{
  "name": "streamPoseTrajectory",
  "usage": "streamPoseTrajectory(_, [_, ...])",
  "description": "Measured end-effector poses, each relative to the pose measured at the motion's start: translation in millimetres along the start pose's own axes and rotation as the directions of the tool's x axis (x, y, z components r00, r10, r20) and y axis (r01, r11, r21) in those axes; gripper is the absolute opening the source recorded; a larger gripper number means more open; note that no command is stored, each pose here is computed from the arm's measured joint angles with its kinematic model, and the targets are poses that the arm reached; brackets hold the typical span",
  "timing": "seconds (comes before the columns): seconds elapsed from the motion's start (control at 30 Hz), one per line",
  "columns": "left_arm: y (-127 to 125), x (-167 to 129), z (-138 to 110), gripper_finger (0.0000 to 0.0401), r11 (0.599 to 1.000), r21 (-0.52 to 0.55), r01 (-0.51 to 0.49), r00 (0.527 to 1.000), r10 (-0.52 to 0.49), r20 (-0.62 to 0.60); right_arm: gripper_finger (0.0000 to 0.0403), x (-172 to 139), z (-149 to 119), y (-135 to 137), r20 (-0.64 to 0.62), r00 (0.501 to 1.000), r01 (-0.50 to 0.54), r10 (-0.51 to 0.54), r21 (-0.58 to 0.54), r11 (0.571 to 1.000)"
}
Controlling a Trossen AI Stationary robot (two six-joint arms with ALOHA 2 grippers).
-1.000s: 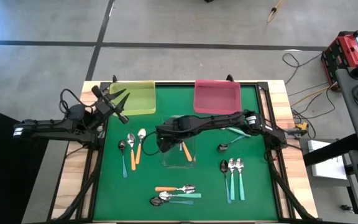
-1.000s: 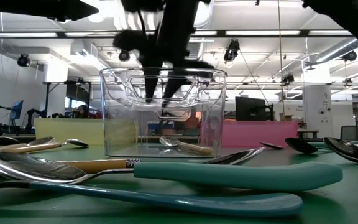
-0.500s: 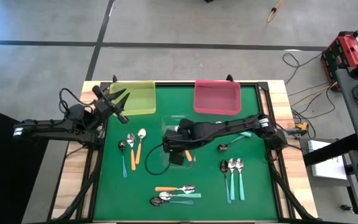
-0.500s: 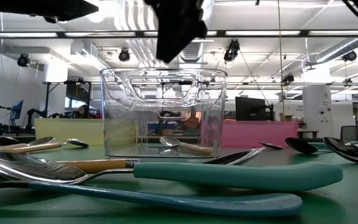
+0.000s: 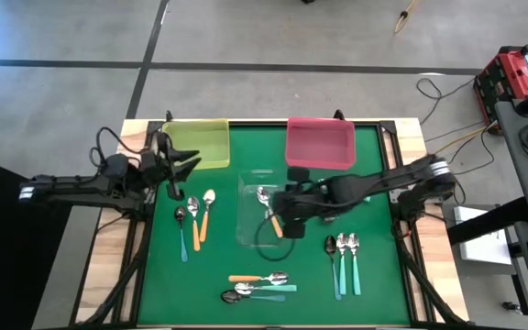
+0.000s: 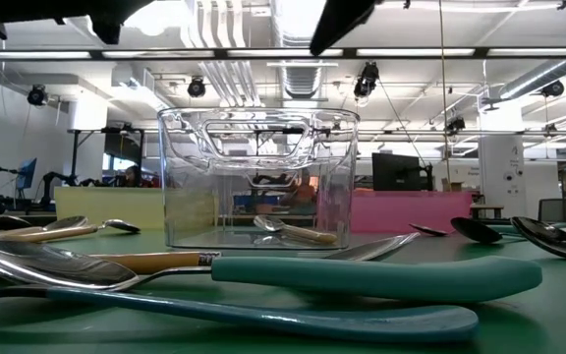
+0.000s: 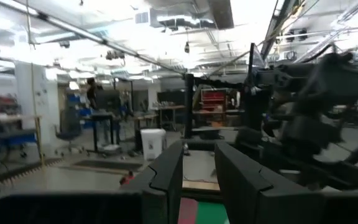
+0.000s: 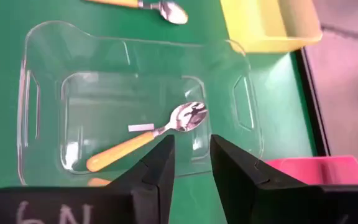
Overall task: Sort silverware by color (type)
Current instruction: Put the top right light blue spoon into the pink bin
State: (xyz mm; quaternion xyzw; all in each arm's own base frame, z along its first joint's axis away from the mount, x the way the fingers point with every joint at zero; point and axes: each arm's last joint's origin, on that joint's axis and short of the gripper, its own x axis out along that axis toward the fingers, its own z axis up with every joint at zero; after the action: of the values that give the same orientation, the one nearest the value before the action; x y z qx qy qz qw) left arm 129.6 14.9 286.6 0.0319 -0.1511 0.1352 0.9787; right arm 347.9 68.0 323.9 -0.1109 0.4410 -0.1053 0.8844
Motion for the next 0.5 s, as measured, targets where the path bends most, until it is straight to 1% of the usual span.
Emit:
streamPoseTrajectory(0.1, [-2, 4, -6, 0.0077, 1.0, -0.012, 0.018, 0.999, -0.019, -0.038, 0.0074, -6, -24, -10, 0.06, 0.998, 0.001, -0.003, 0.038, 0.999])
streamPoseTrajectory(0.2, [-3, 9, -12, 0.0077, 1.0, -0.003, 0.022, 0.997, -0.022, -0.079, 0.0063, -8, -52, -21, 0.083, 0.996, 0.023, -0.032, 0.1, 0.995])
streamPoseTrajectory(0.3, [-4, 14, -19, 0.0077, 1.0, 0.022, 0.018, 0.993, -0.016, -0.114, 0.0053, -5, -80, -31, 0.095, 0.987, 0.115, -0.131, 0.158, 0.981])
streamPoseTrajectory(0.37, [-4, 17, -20, 0.0077, 0.999, 0.05, -0.001, 0.994, 0.007, -0.113, 0.0049, -2, -99, -35, 0.083, 0.977, 0.176, -0.194, 0.191, 0.966])
streamPoseTrajectory(0.43, [-4, 19, -20, 0.0077, 0.998, 0.065, -0.027, 0.995, 0.033, -0.091, 0.0045, 1, -118, -37, 0.072, 0.969, 0.215, -0.238, 0.236, 0.948])
streamPoseTrajectory(0.5, [-4, 22, -19, 0.0077, 0.996, 0.077, -0.045, 0.996, 0.051, -0.073, 0.0041, 2, -134, -38, 0.061, 0.962, 0.234, -0.266, 0.315, 0.92])
